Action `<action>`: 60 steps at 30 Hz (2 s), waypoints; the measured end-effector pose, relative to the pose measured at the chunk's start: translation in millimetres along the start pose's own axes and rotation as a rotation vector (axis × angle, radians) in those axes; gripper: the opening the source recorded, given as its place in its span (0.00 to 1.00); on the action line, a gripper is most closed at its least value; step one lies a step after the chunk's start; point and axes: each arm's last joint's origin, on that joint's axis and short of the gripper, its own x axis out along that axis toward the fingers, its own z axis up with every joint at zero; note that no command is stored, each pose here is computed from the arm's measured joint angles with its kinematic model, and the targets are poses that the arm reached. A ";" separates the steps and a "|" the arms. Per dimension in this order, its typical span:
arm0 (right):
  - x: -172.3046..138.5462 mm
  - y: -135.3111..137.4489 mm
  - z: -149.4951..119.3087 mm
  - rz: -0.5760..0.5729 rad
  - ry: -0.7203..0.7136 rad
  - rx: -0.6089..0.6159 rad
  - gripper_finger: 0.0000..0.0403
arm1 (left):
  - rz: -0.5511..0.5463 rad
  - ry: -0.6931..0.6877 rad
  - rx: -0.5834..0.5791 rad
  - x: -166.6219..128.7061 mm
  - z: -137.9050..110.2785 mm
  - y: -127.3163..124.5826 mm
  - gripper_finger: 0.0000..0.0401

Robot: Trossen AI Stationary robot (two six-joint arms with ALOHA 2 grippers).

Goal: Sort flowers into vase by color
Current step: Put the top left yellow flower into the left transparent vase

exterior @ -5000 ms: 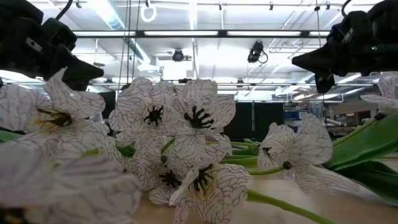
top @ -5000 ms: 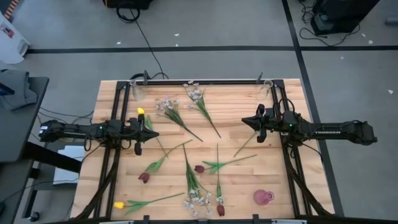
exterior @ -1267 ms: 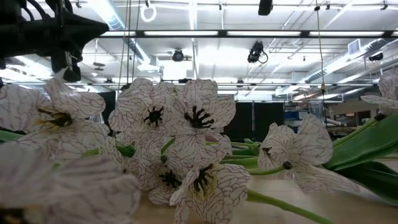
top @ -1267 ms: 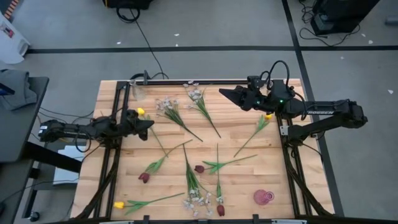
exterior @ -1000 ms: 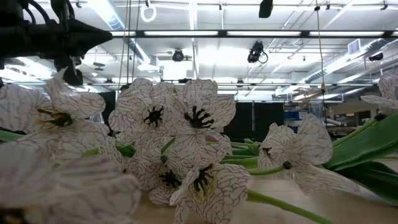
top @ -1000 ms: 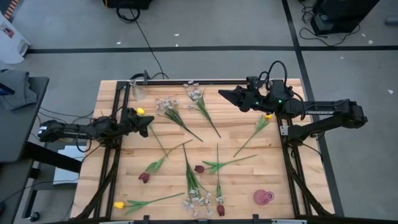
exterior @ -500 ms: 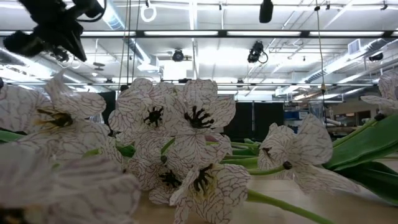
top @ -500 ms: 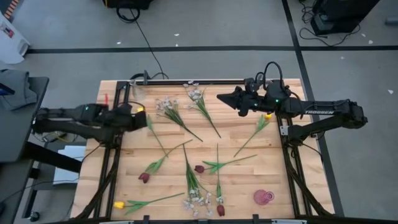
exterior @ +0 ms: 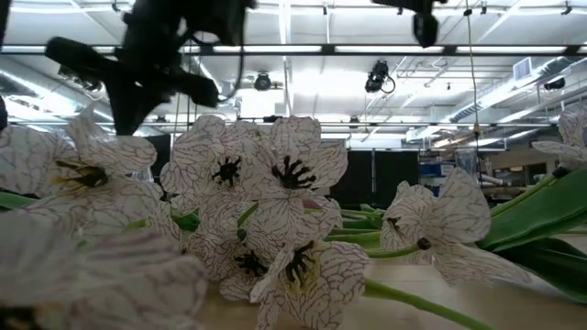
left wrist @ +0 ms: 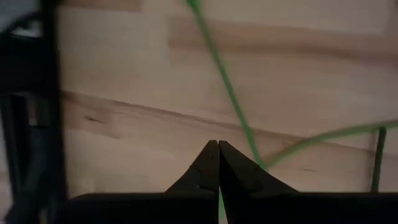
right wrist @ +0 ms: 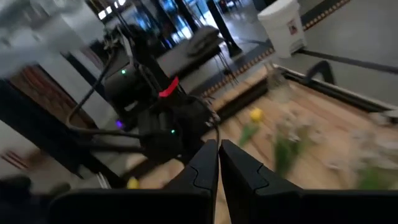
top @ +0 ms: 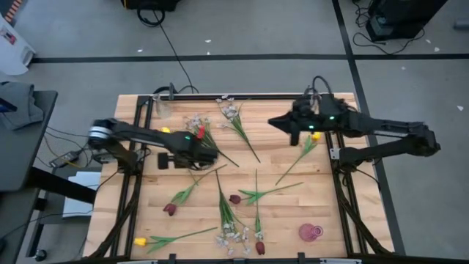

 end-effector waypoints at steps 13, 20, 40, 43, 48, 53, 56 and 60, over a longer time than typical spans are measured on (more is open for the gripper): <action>-79.8 -0.3 11.7 0.099 -0.083 -0.157 0.07 | -0.298 0.086 -0.051 0.7 -9.3 -52.7 0.35; -83.4 -1.5 5.2 0.163 0.010 -0.152 0.07 | -0.011 0.063 -0.049 -7.4 8.3 -10.8 0.68; -86.5 0.0 4.0 0.212 0.032 -0.146 0.07 | -0.181 0.118 -0.404 65.2 14.4 15.1 0.81; -86.4 -0.1 4.3 0.202 0.026 -0.140 0.07 | -0.183 0.105 -0.422 70.5 14.8 16.6 0.79; -86.3 -0.3 5.0 0.190 0.016 -0.120 0.07 | -0.156 0.093 -0.457 80.1 15.1 21.7 0.76; -86.3 0.0 5.3 0.192 0.015 -0.096 0.07 | -0.201 0.081 -0.470 87.4 16.3 20.4 0.72; -86.5 0.8 6.8 0.200 0.000 -0.094 0.07 | -0.226 0.077 -0.496 92.3 16.4 20.4 0.69; -86.6 1.7 8.3 0.208 -0.014 -0.082 0.07 | -0.223 0.073 -0.510 93.7 16.6 21.6 0.65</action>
